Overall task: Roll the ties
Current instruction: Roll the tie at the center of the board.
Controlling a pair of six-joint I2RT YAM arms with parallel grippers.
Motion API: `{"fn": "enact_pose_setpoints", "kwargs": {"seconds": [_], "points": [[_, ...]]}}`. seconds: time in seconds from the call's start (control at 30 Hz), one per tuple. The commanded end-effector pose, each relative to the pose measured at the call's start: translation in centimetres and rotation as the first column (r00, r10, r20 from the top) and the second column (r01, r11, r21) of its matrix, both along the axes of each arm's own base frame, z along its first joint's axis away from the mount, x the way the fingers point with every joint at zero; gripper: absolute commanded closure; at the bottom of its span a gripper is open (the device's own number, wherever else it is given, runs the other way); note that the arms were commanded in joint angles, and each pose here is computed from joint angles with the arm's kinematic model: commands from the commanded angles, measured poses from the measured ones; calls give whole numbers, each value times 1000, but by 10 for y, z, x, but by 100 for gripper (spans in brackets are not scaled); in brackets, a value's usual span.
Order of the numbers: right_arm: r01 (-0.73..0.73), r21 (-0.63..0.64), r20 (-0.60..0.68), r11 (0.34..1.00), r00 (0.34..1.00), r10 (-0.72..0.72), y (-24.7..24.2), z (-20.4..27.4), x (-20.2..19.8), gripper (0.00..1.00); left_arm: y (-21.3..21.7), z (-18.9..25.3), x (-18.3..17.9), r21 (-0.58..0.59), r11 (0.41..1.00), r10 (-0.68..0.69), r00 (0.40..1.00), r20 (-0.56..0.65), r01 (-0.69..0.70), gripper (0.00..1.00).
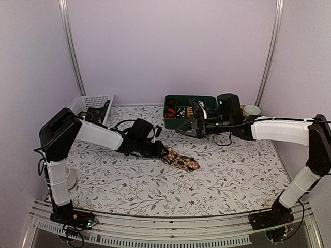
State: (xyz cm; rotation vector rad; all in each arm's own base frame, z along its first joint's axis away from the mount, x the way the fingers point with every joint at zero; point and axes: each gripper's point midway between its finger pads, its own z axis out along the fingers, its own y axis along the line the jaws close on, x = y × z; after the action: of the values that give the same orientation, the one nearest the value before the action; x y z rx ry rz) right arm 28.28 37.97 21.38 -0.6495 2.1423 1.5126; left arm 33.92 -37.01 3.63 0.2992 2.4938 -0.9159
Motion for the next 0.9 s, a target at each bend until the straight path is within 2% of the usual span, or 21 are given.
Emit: {"fn": "enact_pose_setpoints", "kwargs": {"seconds": [0.0,0.13,0.33,0.5,0.73,0.87], "points": [[67,39,87,997,994,-70,-34,38,-2,14,40,-27,-1,344,938,25,998,60,-45,90],[170,-103,56,980,985,-165,-52,-8,10,14,41,-21,6,456,889,-4,993,117,-51,90],[231,-276,-31,933,968,-249,-61,-97,24,14,31,-15,11,526,850,-71,985,155,-22,90],[217,-308,-96,926,962,-257,-50,-132,37,20,27,-12,15,569,822,-113,978,177,-8,90],[186,-338,-178,923,950,-257,-41,-162,42,38,27,-6,20,656,753,-138,963,232,-50,89],[181,-382,-199,906,941,-273,-39,-184,45,43,20,-3,20,657,753,-157,957,245,-45,89]]}}
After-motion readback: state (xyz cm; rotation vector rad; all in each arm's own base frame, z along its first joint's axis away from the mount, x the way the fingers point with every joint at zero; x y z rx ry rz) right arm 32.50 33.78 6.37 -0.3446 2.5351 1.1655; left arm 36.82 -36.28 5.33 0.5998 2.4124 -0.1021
